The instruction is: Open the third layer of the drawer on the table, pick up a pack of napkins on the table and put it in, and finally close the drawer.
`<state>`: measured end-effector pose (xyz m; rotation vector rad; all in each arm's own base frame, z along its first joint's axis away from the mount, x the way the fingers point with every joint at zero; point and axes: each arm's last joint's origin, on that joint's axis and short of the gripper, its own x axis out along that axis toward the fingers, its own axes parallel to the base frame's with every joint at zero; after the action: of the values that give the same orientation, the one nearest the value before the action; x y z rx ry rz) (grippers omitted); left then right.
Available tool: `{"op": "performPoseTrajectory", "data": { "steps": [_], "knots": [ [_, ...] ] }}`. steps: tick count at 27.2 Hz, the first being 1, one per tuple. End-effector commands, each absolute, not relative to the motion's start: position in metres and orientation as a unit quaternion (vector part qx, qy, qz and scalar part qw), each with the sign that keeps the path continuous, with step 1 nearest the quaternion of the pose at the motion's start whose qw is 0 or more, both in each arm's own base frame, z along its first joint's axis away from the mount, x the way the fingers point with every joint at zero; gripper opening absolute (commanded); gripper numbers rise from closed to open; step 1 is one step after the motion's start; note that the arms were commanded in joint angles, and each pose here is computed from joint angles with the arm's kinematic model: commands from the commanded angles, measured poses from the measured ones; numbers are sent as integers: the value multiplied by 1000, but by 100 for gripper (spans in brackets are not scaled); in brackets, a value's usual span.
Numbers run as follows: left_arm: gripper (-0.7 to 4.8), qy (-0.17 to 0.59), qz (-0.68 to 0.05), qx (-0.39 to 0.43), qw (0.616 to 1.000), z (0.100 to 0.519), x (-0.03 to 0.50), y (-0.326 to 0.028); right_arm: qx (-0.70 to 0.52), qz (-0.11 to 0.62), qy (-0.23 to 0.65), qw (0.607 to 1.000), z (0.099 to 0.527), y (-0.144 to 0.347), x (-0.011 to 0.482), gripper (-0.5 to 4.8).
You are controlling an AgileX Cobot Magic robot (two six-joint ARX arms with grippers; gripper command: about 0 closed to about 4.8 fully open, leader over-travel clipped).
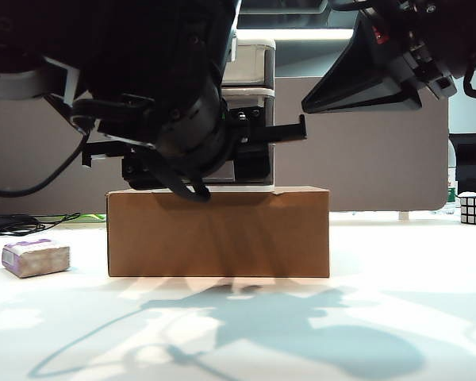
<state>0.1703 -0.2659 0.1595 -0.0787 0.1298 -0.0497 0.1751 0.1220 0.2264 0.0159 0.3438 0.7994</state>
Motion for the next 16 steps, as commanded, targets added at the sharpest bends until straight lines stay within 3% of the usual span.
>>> {"op": "performPoseTrajectory", "data": {
  "steps": [1, 6, 9, 16],
  "knots": [
    [236, 66, -21, -39, 997, 158, 175, -264, 8, 389, 157, 908, 230, 123, 176, -6],
    [230, 67, -22, -28, 997, 158, 180, -261, 7, 388, 158, 908, 229, 122, 176, -6],
    [174, 68, -28, -29, 997, 158, 180, -262, 7, 388, 158, 908, 229, 122, 176, -6],
    [176, 59, -33, -44, 997, 161, 180, -263, 7, 389, 158, 908, 229, 122, 176, -6]
  ]
}}
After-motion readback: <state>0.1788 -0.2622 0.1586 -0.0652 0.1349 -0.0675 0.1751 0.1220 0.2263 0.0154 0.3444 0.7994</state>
